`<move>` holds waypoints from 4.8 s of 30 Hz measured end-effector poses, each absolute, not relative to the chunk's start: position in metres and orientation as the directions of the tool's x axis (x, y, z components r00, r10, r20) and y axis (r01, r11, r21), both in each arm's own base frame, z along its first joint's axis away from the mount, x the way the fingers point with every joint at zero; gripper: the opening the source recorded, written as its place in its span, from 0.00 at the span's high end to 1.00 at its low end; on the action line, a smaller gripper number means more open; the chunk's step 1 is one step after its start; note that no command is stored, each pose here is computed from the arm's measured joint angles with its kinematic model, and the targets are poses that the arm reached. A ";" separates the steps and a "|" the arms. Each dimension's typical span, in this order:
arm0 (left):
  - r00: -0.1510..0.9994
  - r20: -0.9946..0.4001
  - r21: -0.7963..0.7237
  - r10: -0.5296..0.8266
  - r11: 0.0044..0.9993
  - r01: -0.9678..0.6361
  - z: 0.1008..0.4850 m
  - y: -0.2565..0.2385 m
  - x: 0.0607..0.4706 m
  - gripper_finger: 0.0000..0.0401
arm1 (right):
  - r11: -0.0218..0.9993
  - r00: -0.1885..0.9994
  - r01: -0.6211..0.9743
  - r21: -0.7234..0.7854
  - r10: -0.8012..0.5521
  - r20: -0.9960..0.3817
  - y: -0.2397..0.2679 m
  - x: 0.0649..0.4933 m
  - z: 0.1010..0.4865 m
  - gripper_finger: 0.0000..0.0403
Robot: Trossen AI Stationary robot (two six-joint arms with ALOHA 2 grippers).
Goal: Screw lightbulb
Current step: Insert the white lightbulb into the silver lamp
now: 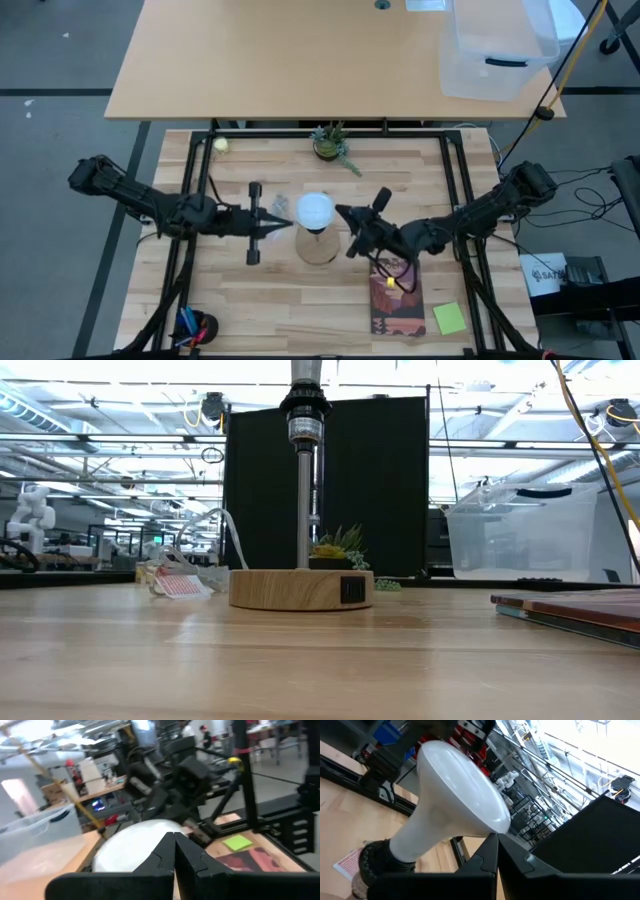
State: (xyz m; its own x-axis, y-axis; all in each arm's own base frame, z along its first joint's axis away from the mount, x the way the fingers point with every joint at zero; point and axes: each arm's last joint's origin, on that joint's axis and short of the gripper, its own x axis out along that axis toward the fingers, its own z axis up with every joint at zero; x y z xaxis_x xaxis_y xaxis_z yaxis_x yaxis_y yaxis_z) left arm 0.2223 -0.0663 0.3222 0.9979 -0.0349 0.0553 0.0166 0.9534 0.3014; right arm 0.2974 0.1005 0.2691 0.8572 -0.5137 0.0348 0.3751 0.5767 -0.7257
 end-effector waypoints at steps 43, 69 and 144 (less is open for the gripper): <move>0.982 -0.061 0.185 0.179 0.969 -0.165 0.305 -0.045 0.236 1.00 | 0.571 0.877 0.334 -0.750 -0.480 0.025 0.115 0.291 0.268 1.00; 1.000 0.001 0.241 -0.027 0.970 0.026 0.314 -0.069 0.227 1.00 | 0.495 0.792 0.390 -0.776 -0.610 0.009 0.100 0.295 0.265 1.00; 0.998 -0.038 0.144 0.048 0.989 -0.042 0.311 -0.032 0.234 1.00 | 0.485 0.836 0.326 -0.812 -0.548 0.008 0.093 0.299 0.265 1.00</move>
